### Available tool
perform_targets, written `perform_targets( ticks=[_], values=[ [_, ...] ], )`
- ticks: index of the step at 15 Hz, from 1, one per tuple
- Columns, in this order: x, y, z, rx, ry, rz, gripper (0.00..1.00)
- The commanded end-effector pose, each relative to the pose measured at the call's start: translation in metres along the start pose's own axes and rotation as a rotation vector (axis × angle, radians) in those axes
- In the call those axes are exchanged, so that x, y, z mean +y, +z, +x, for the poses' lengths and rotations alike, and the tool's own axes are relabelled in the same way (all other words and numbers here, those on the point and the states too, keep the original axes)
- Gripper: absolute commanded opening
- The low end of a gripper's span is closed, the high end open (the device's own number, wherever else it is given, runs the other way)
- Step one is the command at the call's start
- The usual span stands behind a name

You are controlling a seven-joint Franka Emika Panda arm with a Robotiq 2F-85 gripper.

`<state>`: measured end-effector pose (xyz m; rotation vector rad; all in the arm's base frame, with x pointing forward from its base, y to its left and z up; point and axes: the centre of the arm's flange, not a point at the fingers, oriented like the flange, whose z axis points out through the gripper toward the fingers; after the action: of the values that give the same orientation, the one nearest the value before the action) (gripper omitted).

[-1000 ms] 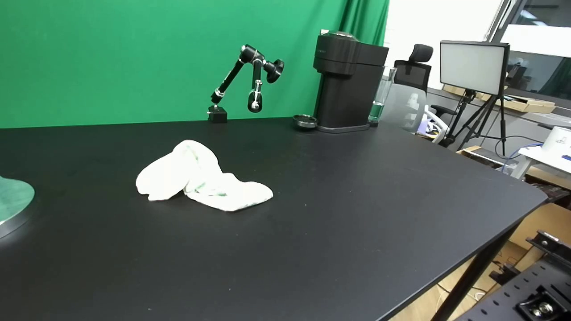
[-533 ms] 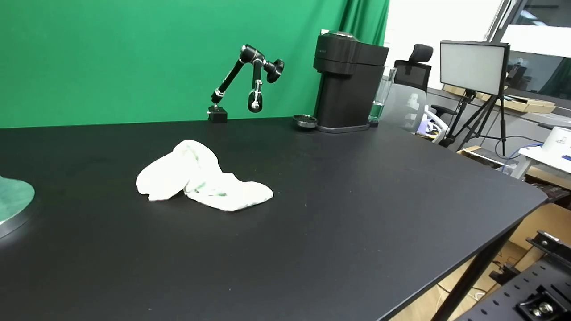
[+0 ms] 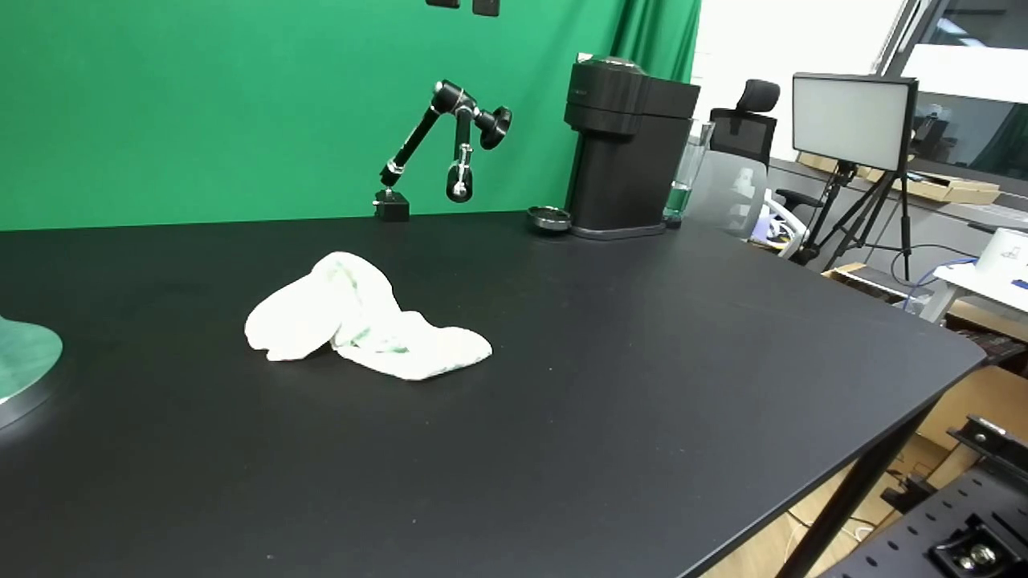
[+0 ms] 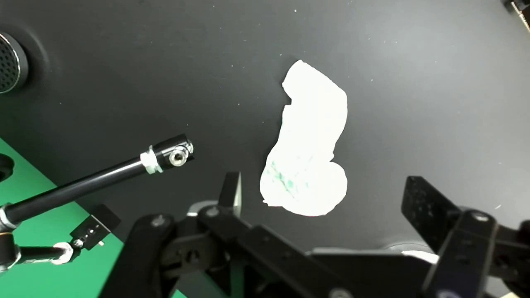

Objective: Hang the cloth on the black stand

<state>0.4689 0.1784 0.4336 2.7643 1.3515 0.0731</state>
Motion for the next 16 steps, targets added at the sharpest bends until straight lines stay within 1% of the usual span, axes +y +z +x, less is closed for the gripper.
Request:
perform_targets(
  ticks=[1, 3, 6, 8, 10, 13, 16],
  values=[
    [-0.001, 0.011, 0.006, -0.010, 0.019, 0.007, 1.00],
    [0.000, 0.030, 0.014, -0.015, 0.042, 0.046, 1.00],
    [0.000, 0.068, 0.027, -0.045, 0.038, 0.087, 1.00],
    [0.001, 0.103, 0.039, -0.072, 0.058, 0.068, 1.00],
    [0.001, 0.132, 0.051, -0.066, 0.074, 0.023, 1.00],
    [-0.001, 0.165, 0.070, -0.038, 0.079, -0.024, 1.00],
    [-0.004, 0.191, 0.085, -0.030, 0.084, -0.034, 1.00]
  ],
)
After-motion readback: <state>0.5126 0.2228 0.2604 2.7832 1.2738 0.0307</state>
